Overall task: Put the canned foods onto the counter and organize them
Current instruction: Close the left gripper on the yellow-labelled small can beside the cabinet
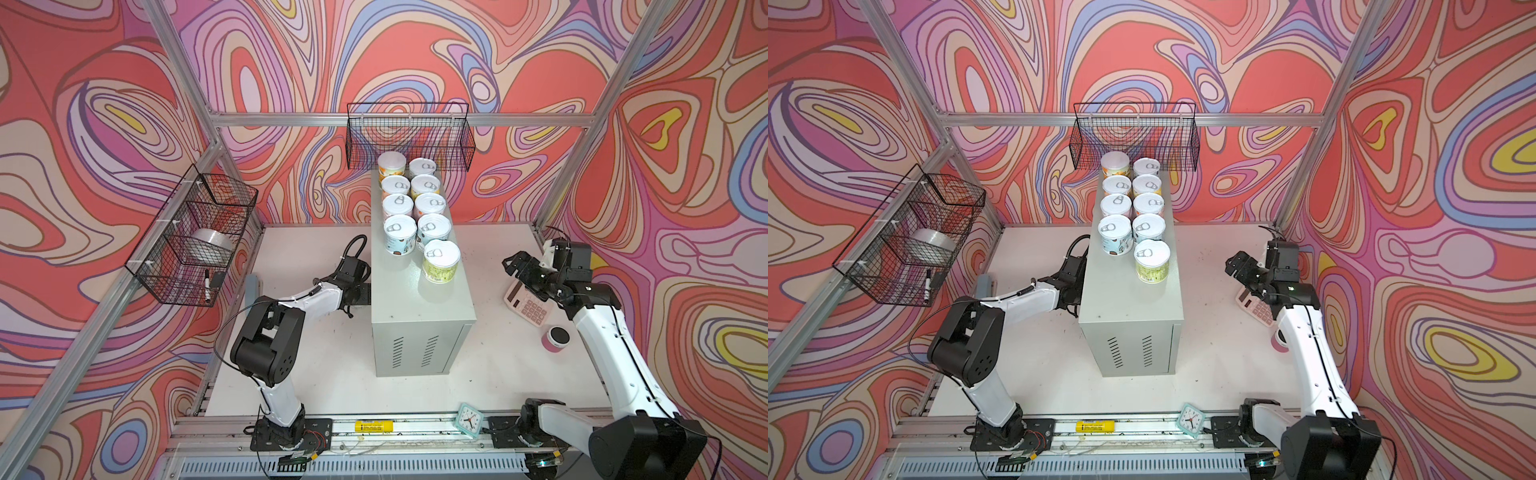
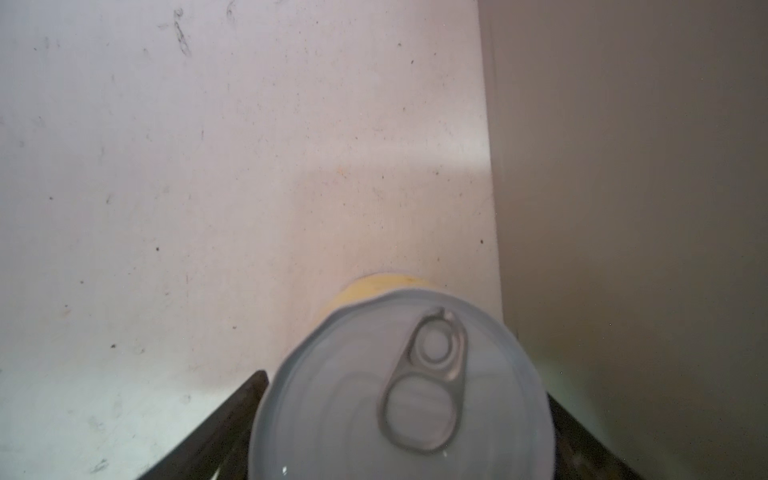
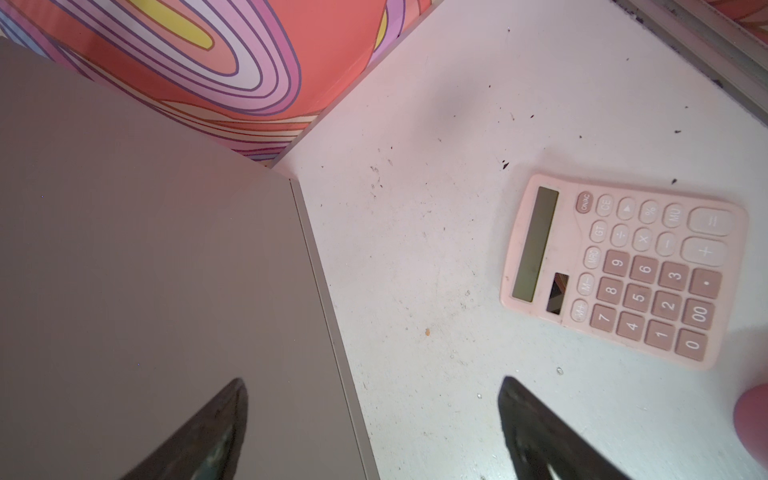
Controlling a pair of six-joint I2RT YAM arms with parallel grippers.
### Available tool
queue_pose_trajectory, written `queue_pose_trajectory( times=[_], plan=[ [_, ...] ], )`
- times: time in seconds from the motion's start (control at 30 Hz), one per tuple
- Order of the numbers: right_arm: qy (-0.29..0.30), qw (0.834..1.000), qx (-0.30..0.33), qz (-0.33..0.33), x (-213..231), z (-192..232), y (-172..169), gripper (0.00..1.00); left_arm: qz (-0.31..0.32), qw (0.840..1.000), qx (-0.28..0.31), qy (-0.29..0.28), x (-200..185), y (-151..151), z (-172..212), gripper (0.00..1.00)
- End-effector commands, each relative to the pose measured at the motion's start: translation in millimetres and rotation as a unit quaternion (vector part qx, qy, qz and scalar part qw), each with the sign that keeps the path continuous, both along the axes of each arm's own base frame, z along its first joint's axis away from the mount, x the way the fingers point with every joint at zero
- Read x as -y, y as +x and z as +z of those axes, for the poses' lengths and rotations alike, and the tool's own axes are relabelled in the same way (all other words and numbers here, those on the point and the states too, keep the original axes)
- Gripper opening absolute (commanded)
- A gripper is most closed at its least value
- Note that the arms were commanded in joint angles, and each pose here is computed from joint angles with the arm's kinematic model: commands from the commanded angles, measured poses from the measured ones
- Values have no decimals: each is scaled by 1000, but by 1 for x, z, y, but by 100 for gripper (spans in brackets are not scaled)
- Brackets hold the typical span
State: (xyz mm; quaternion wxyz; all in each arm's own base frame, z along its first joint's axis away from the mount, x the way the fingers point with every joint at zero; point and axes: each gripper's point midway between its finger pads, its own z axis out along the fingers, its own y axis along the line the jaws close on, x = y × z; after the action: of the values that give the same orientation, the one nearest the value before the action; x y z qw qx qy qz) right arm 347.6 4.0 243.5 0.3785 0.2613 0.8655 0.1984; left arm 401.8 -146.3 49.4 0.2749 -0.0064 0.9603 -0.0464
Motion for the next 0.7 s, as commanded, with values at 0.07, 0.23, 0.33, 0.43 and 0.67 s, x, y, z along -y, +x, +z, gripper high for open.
queue_pose_trajectory(
  times=[0.07, 0.23, 0.33, 0.43, 0.67],
  plan=[
    [4, 1000, -6, 4, -1, -11, 4, 97, 11, 1000, 5, -3, 5, 15, -3, 85],
    [1, 1000, -7, 4, 0, -12, 5, 97, 20, 1000, -3, -10, 6, 18, -13, 73],
    [0, 1000, -9, 4, 0, -13, 5, 97, 25, 1000, -9, -8, 4, 16, -17, 60],
    [3, 1000, -12, 5, -1, -16, 6, 97, 32, 999, -12, 0, -2, 11, -20, 40],
    [15, 1000, -14, 11, -5, -21, 7, 96, 43, 998, -23, 39, -23, -8, -11, 0]
  ],
)
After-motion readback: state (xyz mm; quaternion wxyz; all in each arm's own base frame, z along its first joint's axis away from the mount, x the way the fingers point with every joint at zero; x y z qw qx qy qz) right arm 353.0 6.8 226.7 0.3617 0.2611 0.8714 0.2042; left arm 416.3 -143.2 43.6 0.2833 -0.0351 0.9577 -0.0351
